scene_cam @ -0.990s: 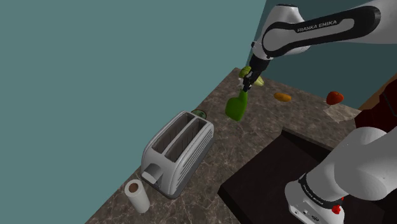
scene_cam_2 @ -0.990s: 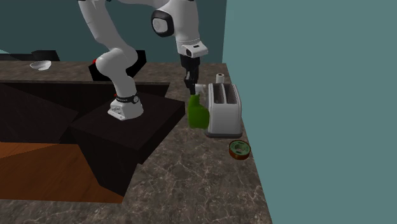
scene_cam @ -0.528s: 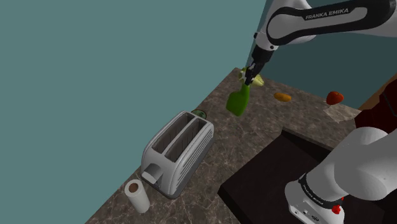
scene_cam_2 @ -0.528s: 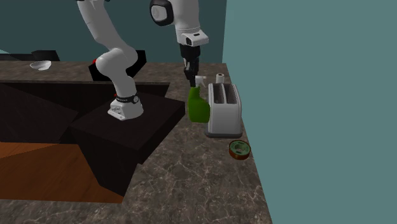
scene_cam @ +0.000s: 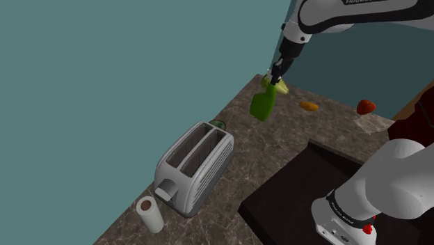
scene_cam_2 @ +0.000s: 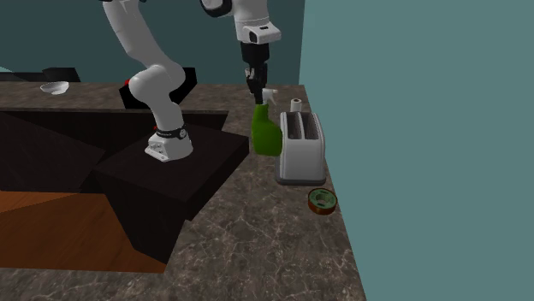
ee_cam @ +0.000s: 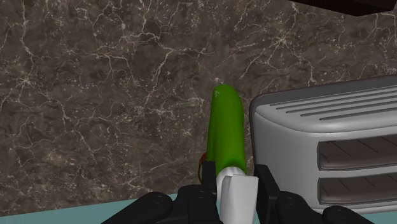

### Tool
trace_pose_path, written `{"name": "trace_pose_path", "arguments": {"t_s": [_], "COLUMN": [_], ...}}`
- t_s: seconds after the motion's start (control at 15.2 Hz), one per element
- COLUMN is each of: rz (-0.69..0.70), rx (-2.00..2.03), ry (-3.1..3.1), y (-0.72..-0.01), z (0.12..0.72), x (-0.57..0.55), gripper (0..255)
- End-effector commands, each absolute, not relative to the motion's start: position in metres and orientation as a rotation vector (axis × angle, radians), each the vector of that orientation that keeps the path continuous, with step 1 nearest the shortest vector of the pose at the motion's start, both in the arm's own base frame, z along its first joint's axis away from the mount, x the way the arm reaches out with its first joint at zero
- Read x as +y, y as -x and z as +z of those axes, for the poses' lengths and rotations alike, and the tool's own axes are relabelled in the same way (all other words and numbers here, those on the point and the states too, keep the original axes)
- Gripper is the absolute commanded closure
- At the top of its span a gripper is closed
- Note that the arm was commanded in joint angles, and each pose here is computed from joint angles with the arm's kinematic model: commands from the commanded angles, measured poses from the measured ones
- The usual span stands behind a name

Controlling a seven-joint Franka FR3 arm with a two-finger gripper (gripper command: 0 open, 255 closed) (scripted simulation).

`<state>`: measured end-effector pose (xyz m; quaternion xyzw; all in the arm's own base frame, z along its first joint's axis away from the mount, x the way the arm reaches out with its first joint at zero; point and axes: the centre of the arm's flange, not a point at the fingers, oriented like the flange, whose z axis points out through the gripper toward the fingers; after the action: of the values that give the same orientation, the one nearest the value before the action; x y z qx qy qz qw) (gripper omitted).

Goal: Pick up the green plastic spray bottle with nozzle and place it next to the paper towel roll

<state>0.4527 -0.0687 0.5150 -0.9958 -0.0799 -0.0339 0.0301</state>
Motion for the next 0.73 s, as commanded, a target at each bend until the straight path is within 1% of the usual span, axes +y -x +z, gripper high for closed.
{"name": "trace_pose_path", "arguments": {"t_s": [0.0,0.66], "rz": [-0.104,-0.104], "rx": [-0.246,-0.246], "ry": [3.070,3.070], "y": [-0.453,-0.453], "z": [0.526,0.579], "x": [-0.069,-0.069], "gripper": [255,255]}}
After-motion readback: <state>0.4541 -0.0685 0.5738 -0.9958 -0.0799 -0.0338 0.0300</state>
